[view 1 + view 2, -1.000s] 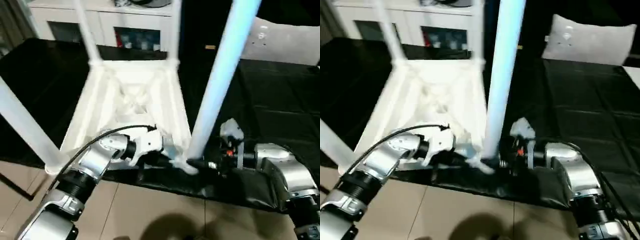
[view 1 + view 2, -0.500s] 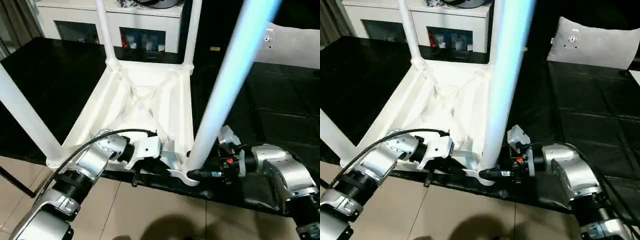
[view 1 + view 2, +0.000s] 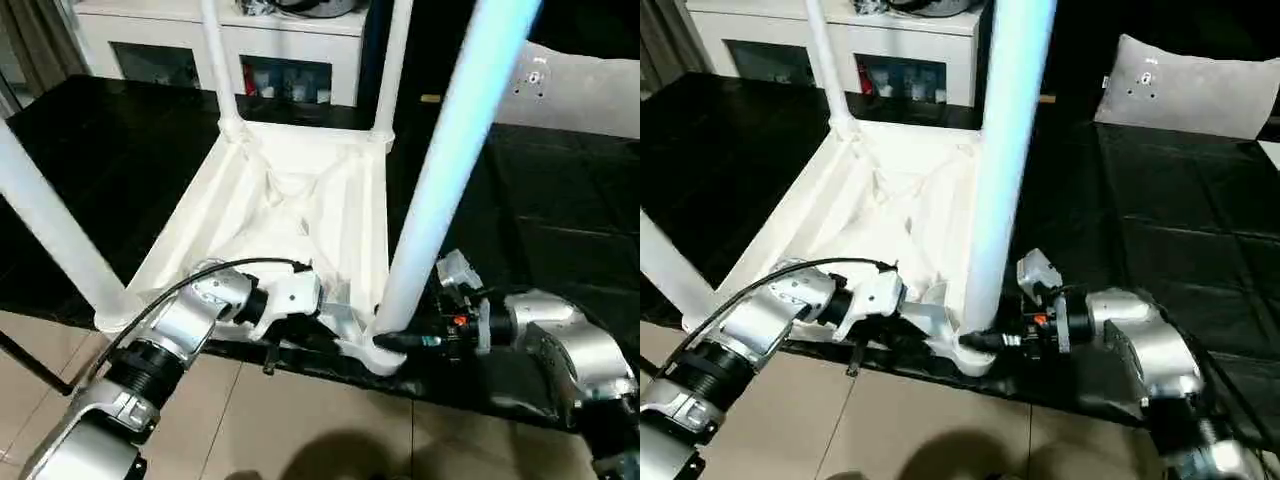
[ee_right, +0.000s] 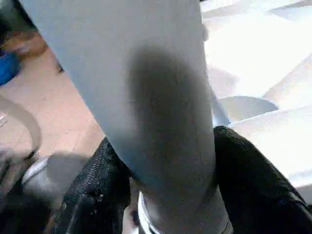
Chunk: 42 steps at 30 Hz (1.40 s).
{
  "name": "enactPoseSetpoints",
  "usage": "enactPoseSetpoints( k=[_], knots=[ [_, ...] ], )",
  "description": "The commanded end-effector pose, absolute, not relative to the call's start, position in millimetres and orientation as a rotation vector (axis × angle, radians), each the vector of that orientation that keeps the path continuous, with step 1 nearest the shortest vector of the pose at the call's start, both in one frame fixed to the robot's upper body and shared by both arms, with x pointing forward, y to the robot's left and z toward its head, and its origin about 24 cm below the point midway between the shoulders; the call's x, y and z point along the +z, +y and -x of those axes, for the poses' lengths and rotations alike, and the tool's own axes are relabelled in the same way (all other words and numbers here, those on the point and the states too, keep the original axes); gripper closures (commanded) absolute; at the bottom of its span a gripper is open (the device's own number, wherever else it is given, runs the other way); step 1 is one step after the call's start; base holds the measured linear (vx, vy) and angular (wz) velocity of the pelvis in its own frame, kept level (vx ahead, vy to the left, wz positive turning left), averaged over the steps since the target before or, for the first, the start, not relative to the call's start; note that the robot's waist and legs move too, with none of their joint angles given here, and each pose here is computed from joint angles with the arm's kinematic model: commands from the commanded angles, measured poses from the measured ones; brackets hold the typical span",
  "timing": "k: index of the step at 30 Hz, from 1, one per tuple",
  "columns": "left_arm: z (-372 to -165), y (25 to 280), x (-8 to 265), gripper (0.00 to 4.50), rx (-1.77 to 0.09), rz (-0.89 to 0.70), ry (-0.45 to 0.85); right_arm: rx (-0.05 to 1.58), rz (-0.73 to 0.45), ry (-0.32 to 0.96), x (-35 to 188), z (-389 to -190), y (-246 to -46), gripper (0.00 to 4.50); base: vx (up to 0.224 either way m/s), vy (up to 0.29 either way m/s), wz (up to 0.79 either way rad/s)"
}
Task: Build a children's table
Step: Rotate leg to tighten
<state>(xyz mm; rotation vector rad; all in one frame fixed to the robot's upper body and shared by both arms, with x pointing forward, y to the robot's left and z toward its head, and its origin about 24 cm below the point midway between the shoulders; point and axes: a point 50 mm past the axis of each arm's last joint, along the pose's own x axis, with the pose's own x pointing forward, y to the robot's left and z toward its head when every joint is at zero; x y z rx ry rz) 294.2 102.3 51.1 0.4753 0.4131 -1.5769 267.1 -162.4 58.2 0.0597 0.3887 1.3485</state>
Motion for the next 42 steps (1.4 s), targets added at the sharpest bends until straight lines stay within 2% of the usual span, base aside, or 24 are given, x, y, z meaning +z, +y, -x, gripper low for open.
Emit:
enactPoseSetpoints(
  k=[1,2,4,9,10,14,15,16,19,23,25,27,30,31,35,36,42],
  knots=[
    [-303,89,53,4.5,-1.441,-0.43,0.377,1.344,-0.107,0.319,66,-267.7,-137.4,2.3,0.0,0.0,0.0],
    [-303,89,53,4.5,-1.441,-0.43,0.377,1.344,-0.107,0.319,66,-267.7,-137.4,2.3,0.0,0.0,0.0],
    [-316,77,57,4.5,-1.259,-0.349,0.351,1.071,-0.109,0.295,61,-284.1,-120.1,2.34,0.0,0.0,0.0],
    [-332,64,63,4.5,-1.037,-0.262,0.339,0.85,-0.119,0.3,58,-298.4,-102.2,2.4,0.0,0.0,0.0],
    [-340,60,68,4.5,-0.94,-0.227,0.313,0.704,-0.147,0.335,52,-307.7,-98.4,2.4,0.0,0.0,0.0],
    [-345,54,72,4.5,-0.882,-0.208,0.293,0.591,-0.147,0.342,48,-315.8,-95.4,2.4,0.0,0.0,0.0],
    [-346,49,73,4.5,-0.861,-0.217,0.285,0.564,-0.141,0.303,51,-319.5,-89.0,2.07,0.0,0.0,0.0],
    [-346,46,73,4.5,-0.861,-0.227,0.282,0.567,-0.162,0.262,56,-320.9,-83.3,1.73,0.0,0.0,0.0],
    [-345,45,72,4.5,-0.859,-0.228,0.283,0.566,-0.173,0.249,57,-320.9,-81.5,1.63,0.017,-0.004,0.01],
    [-347,50,73,4.5,-0.87,-0.274,0.251,0.593,-0.134,0.218,56,-318.3,-93.3,1.23,0.027,-0.01,0.01],
    [-347,54,72,4.5,-0.898,-0.298,0.248,0.593,-0.136,0.198,57,-318.4,-104.8,0.92,0.0,0.0,0.0],
    [-343,60,68,4.5,-0.955,-0.311,0.259,0.618,-0.118,0.161,60,-317.5,-123.1,0.85,0.0,0.0,0.0],
    [-338,66,65,4.5,-1.014,-0.338,0.267,0.666,-0.099,0.137,64,-315.2,-139.5,0.59,0.0,0.0,0.0],
    [-335,71,63,4.5,-1.062,-0.356,0.269,0.718,-0.067,0.144,65,-312.5,-149.6,0.41,0.0,0.0,0.0],
    [-328,77,60,4.5,-1.165,-0.385,0.272,0.814,0.01,0.167,67,-307.5,-165.4,0.15,0.0,0.0,0.0],
    [-324,83,58,4.5,-1.23,-0.409,0.281,0.872,0.046,0.191,68,-304.8,-175.3,0.05,0.0,0.0,0.0],
    [-313,91,56,4.5,-1.403,-0.467,0.294,1.025,0.08,0.227,72,-299.6,-185.8,0.05,0.0,0.0,0.0]
  ],
)
